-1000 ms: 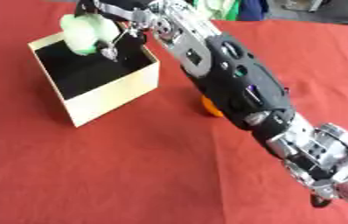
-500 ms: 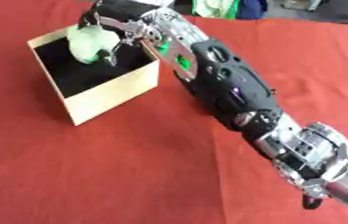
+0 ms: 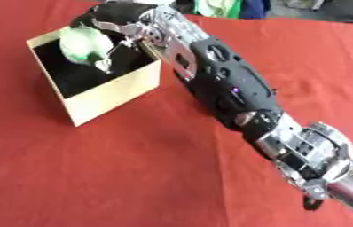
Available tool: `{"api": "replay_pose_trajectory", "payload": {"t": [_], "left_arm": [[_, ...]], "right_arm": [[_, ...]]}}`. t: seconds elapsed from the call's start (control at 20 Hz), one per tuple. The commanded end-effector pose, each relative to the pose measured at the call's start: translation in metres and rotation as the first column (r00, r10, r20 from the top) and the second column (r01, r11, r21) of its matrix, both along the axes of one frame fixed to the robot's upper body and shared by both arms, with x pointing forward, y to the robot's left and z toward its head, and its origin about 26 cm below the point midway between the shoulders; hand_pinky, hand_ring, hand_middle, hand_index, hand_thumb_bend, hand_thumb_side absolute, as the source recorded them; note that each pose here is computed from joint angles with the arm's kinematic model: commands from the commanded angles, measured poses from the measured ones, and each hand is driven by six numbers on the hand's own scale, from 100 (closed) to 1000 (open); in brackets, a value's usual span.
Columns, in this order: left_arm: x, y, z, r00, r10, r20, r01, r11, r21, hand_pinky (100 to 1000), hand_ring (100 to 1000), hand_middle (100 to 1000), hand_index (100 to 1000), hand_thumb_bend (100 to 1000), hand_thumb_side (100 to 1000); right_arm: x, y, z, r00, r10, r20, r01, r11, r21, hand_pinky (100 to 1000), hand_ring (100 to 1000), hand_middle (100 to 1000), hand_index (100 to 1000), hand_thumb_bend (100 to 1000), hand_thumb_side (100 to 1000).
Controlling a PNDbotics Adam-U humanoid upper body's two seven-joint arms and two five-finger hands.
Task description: Pick up objects on the table and place them in the box.
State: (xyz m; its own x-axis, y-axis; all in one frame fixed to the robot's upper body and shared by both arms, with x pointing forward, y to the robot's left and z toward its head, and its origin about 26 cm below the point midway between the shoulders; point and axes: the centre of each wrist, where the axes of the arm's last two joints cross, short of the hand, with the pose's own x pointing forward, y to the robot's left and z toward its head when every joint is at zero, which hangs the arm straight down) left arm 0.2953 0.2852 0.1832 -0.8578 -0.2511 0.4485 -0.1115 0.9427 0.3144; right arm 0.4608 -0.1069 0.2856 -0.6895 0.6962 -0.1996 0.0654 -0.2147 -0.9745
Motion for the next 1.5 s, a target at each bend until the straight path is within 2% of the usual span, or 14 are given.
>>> {"api": "replay_pose_trajectory", "payload": {"t": [0.05,0.5,0.55,0.6,0.7,0.95,1.15,1.3,1.5], "left_arm": [[-0.002,-0.002,0.007,1.0,-0.01,0.023,0.01,1.0,0.007,705,790,792,819,104,749],[-0.002,-0.003,0.007,1.0,-0.015,0.019,0.015,1.0,0.003,705,791,793,819,103,748],[-0.002,-0.003,0.007,1.0,-0.015,0.019,0.015,1.0,0.002,705,791,794,819,103,750],[-0.002,-0.003,0.007,1.0,-0.015,0.02,0.015,1.0,0.002,705,791,794,819,103,747],[-0.002,-0.003,0.007,1.0,-0.015,0.02,0.015,1.0,0.001,706,791,794,819,103,747],[-0.002,-0.002,0.007,1.0,-0.011,0.018,0.011,1.0,0.001,705,791,794,818,103,747],[-0.002,0.0,0.007,1.0,-0.001,0.019,0.001,1.0,0.003,705,791,794,818,103,747],[-0.002,0.001,0.007,1.0,0.009,0.018,-0.009,1.0,0.003,705,791,795,818,103,748],[-0.002,0.001,0.008,1.0,0.016,0.022,-0.016,1.0,0.005,705,791,795,818,103,747]], "right_arm": [[-0.004,0.002,0.017,0.999,0.003,0.046,-0.001,0.999,-0.05,883,925,817,996,100,554],[-0.005,0.002,0.019,0.998,-0.01,0.057,0.013,0.998,-0.057,882,920,813,998,100,539],[-0.005,0.002,0.02,0.998,-0.007,0.058,0.009,0.999,-0.042,880,916,808,999,100,590],[-0.007,0.002,0.022,0.998,-0.003,0.061,0.004,1.0,-0.023,878,913,805,1000,100,528],[-0.01,0.001,0.029,0.998,0.009,0.07,-0.011,1.0,0.025,874,905,800,1000,100,524],[-0.033,-0.011,0.063,0.991,0.051,0.127,-0.074,0.98,0.187,874,903,803,1000,100,500],[-0.056,-0.039,0.087,0.984,0.043,0.174,-0.081,0.972,0.218,877,908,809,1000,100,459],[-0.073,-0.069,0.094,0.979,0.016,0.202,-0.059,0.976,0.208,878,910,810,996,100,431],[-0.1,-0.099,0.092,0.976,-0.013,0.218,-0.03,0.982,0.189,879,911,811,992,100,421]]}}
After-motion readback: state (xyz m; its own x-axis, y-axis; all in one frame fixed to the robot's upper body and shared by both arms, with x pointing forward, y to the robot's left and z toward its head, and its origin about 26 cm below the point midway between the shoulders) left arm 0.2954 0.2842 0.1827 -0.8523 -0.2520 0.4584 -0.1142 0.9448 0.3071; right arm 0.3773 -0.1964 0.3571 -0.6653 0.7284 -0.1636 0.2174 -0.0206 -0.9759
